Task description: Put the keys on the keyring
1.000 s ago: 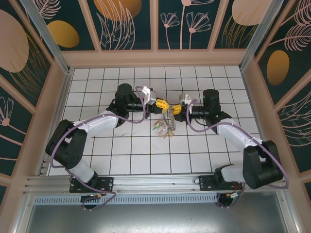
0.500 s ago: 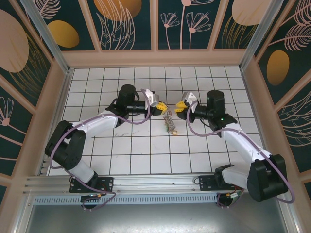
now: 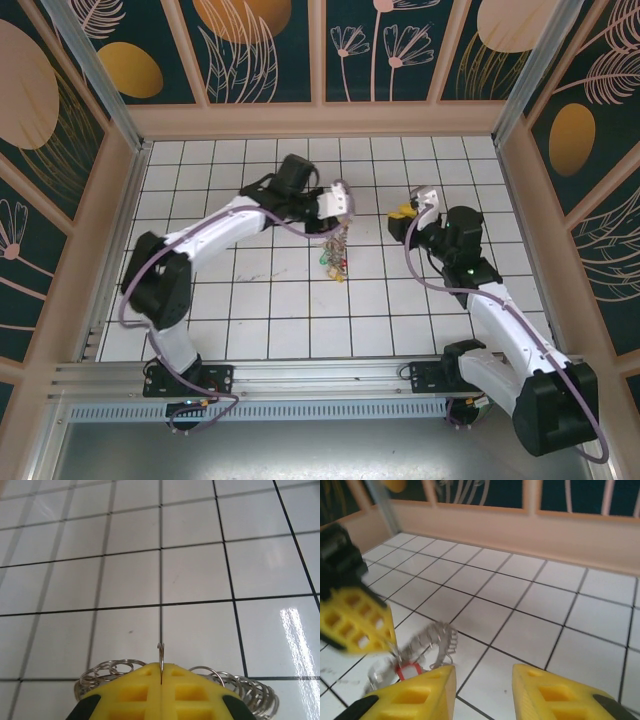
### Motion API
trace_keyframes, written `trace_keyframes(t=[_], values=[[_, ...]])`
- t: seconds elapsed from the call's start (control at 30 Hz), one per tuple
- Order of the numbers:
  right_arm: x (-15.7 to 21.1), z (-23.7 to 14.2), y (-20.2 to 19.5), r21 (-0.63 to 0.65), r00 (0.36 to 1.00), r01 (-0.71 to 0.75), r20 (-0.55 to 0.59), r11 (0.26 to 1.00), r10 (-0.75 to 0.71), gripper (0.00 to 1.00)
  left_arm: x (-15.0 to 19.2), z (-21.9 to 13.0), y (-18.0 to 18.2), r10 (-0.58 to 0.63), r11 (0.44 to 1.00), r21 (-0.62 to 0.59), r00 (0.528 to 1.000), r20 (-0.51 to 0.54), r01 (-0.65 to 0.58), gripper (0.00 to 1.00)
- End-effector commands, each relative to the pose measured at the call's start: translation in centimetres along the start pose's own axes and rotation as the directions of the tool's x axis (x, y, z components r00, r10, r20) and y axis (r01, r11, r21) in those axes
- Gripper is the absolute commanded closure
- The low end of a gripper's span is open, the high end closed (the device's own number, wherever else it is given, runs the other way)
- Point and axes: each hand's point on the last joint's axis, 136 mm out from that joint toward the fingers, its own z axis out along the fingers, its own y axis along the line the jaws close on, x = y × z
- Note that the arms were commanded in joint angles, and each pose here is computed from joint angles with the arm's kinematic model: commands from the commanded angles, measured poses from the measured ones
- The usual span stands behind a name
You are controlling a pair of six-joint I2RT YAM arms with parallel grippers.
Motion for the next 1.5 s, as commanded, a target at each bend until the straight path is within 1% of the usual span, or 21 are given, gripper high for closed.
trace_keyframes(t=[0.0,0.13,0.23,0.33,0.4,0.53,0.57,0.6,0.67,0.7,0.73,0.77,0.83,0.9,1.0,1.1,1.2,1.3,1.37,1.4,1.47], values=[[0.0,-0.9,-2.8,0.154,0.987,-0.159,0.030,0.975,0.156,0.64,1.9,3.9,-2.4,0.032,0.992,0.125,0.992,-0.121,-0.017,1.00],[2.7,-2.1,-6.8,0.341,0.936,-0.341,0.032,0.876,0.352,0.62,1.0,7.9,-2.2,0.031,0.988,0.155,0.991,-0.132,-0.010,1.00],[4.9,-2.7,-8.2,0.373,0.896,-0.424,0.038,0.825,0.443,0.62,-0.3,10.1,-2.3,0.001,0.982,0.187,0.996,-0.091,0.016,1.00],[6.2,-3.6,-10.0,0.435,0.875,-0.460,0.071,0.774,0.480,0.62,-1.7,10.9,-1.9,-0.067,0.980,0.186,0.997,-0.029,0.072,0.92],[6.4,-4.3,-11.2,0.470,0.868,-0.473,0.104,0.745,0.485,0.59,-2.8,10.5,-1.5,-0.101,0.981,0.168,0.995,0.014,0.098,0.68],[6.2,-5.1,-13.2,0.505,0.865,-0.487,0.165,0.712,0.475,0.56,-5.3,7.5,-1.8,-0.115,0.986,0.134,0.986,0.121,0.098,0.56],[6.0,-5.3,-13.6,0.515,0.871,-0.478,0.178,0.711,0.457,0.56,-5.9,6.4,-1.6,-0.118,0.989,0.108,0.981,0.156,0.102,0.48],[5.7,-5.5,-14.1,0.529,0.882,-0.462,0.189,0.712,0.431,0.55,-6.0,5.2,-1.3,-0.130,0.990,0.083,0.974,0.183,0.116,0.43],[4.7,-5.9,-14.9,0.556,0.905,-0.424,0.217,0.715,0.367,0.54,-5.9,2.1,-0.2,-0.168,0.985,0.014,0.952,0.254,0.170,0.43],[4.1,-5.8,-15.0,0.558,0.923,-0.384,0.218,0.736,0.316,0.53,-5.4,0.0,0.7,-0.194,0.976,-0.037,0.932,0.306,0.216,0.35],[3.6,-5.8,-15.1,0.562,0.936,-0.350,0.224,0.749,0.270,0.52,-4.6,-1.8,1.7,-0.214,0.961,-0.090,0.913,0.347,0.260,0.08],[3.6,-5.7,-15.4,0.572,0.947,-0.317,0.228,0.757,0.224,0.50,-3.4,-4.5,2.9,-0.230,0.935,-0.164,0.888,0.399,0.316,0.01],[4.1,-4.9,-15.8,0.577,0.965,-0.246,0.225,0.779,0.139,0.40,0.6,-8.7,5.0,-0.268,0.837,-0.321,0.844,0.464,0.443,0.01],[4.8,-3.8,-15.7,0.565,0.974,-0.201,0.201,0.800,0.103,0.36,5.3,-13.4,6.7,-0.290,0.677,-0.485,0.806,0.515,0.554,0.01],[5.7,-2.6,-15.4,0.578,0.983,-0.128,0.180,0.806,0.026,0.34,11.9,-21.2,7.2,-0.285,0.355,-0.659,0.748,0.600,0.664,0.01],[6.8,-1.8,-15.3,0.571,0.983,-0.094,0.183,0.816,-0.015,0.34,16.9,-24.6,6.0,-0.296,0.177,-0.759,0.769,0.566,0.626,0.01],[7.5,-1.0,-15.1,0.558,0.982,-0.075,0.183,0.827,-0.035,0.33,19.8,-26.1,5.1,-0.302,0.092,-0.800,0.782,0.545,0.593,0.01],[8.1,-1.3,-15.8,0.564,0.981,-0.110,0.196,0.819,-0.004,0.33,22.4,-27.0,4.8,-0.310,0.014,-0.795,0.759,0.573,0.606,0.01],[8.2,-1.5,-15.1,0.534,0.973,-0.093,0.227,0.840,-0.036,0.32,23.4,-26.9,4.5,-0.298,0.005,-0.799,0.764,0.573,0.601,0.01],[8.4,-1.8,-15.0,0.549,0.972,-0.091,0.232,0.831,-0.047,0.31,23.4,-26.9,4.4,-0.276,0.009,-0.796,0.766,0.580,0.606,0.01],[8.5,-1.5,-14.9,0.541,0.975,-0.086,0.216,0.837,-0.040,0.31,23.4,-26.9,4.4,-0.237,0.019,-0.800,0.780,0.579,0.600,0.01]])
